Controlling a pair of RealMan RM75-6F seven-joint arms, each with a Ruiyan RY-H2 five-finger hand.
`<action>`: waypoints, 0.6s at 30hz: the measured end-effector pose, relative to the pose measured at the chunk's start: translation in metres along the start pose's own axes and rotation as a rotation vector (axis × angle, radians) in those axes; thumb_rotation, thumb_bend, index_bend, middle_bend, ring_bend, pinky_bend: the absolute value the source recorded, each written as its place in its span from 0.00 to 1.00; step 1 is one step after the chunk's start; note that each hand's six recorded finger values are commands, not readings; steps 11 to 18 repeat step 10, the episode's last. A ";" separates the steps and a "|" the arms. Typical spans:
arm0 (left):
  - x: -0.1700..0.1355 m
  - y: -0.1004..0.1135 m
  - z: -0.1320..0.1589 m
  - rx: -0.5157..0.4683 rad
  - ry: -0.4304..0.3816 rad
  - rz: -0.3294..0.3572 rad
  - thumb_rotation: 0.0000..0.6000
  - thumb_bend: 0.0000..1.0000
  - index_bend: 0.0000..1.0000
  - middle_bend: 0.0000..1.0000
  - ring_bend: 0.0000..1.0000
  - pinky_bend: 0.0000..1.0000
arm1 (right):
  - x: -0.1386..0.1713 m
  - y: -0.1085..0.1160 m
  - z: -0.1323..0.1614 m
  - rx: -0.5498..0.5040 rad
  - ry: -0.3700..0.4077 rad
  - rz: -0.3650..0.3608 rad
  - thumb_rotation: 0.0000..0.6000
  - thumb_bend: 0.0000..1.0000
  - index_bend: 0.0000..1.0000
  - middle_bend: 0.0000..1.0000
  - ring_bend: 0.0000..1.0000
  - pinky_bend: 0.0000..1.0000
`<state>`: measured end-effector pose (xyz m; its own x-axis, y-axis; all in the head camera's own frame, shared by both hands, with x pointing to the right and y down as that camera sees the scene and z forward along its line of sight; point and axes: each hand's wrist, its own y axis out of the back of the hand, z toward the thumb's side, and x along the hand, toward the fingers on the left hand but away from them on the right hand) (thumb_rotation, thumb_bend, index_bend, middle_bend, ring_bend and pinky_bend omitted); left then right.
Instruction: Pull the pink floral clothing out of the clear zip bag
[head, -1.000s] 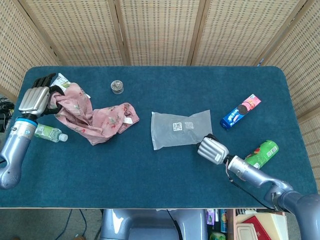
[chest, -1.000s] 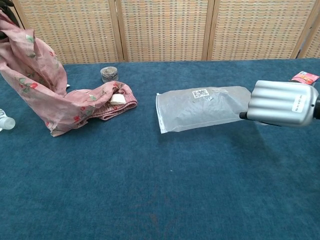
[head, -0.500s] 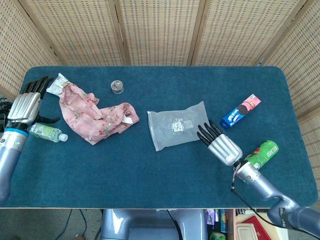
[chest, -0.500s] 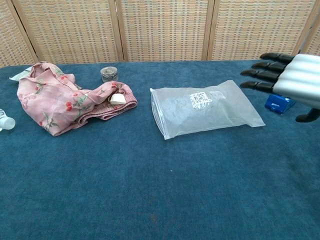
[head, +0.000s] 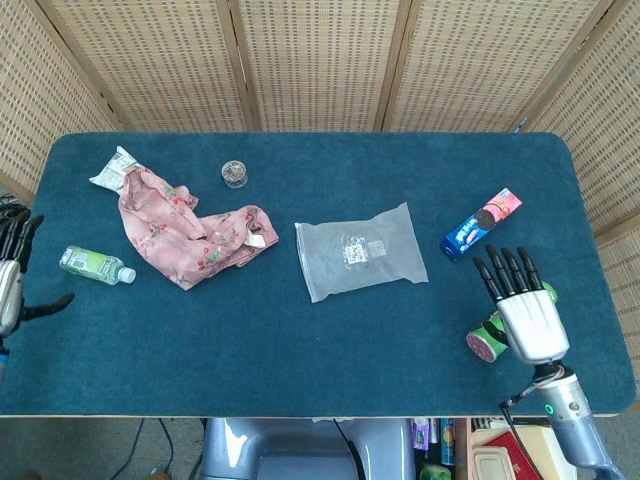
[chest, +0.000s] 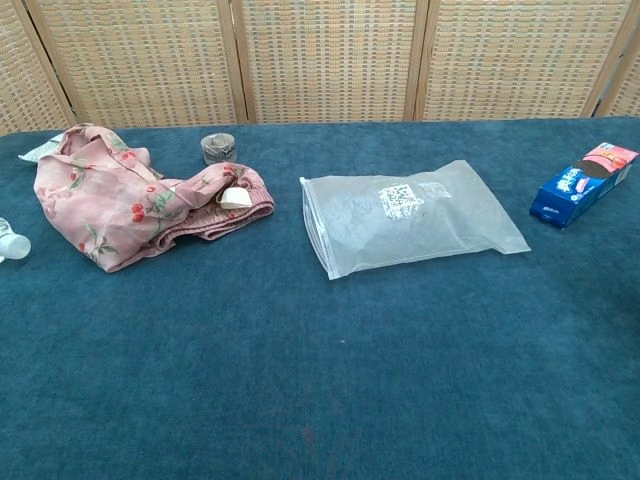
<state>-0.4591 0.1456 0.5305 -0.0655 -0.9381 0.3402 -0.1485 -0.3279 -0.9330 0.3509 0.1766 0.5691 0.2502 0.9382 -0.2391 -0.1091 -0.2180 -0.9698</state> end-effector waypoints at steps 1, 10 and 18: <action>-0.011 -0.003 -0.003 0.003 0.014 0.001 1.00 0.07 0.00 0.00 0.00 0.00 | 0.005 0.001 -0.002 -0.025 -0.020 -0.007 1.00 0.00 0.00 0.00 0.00 0.00; -0.079 -0.029 -0.004 0.004 0.040 -0.027 1.00 0.07 0.00 0.00 0.00 0.00 | 0.048 0.016 0.000 -0.157 -0.089 -0.070 1.00 0.00 0.00 0.00 0.00 0.00; -0.079 -0.029 -0.004 0.004 0.040 -0.027 1.00 0.07 0.00 0.00 0.00 0.00 | 0.048 0.016 0.000 -0.157 -0.089 -0.070 1.00 0.00 0.00 0.00 0.00 0.00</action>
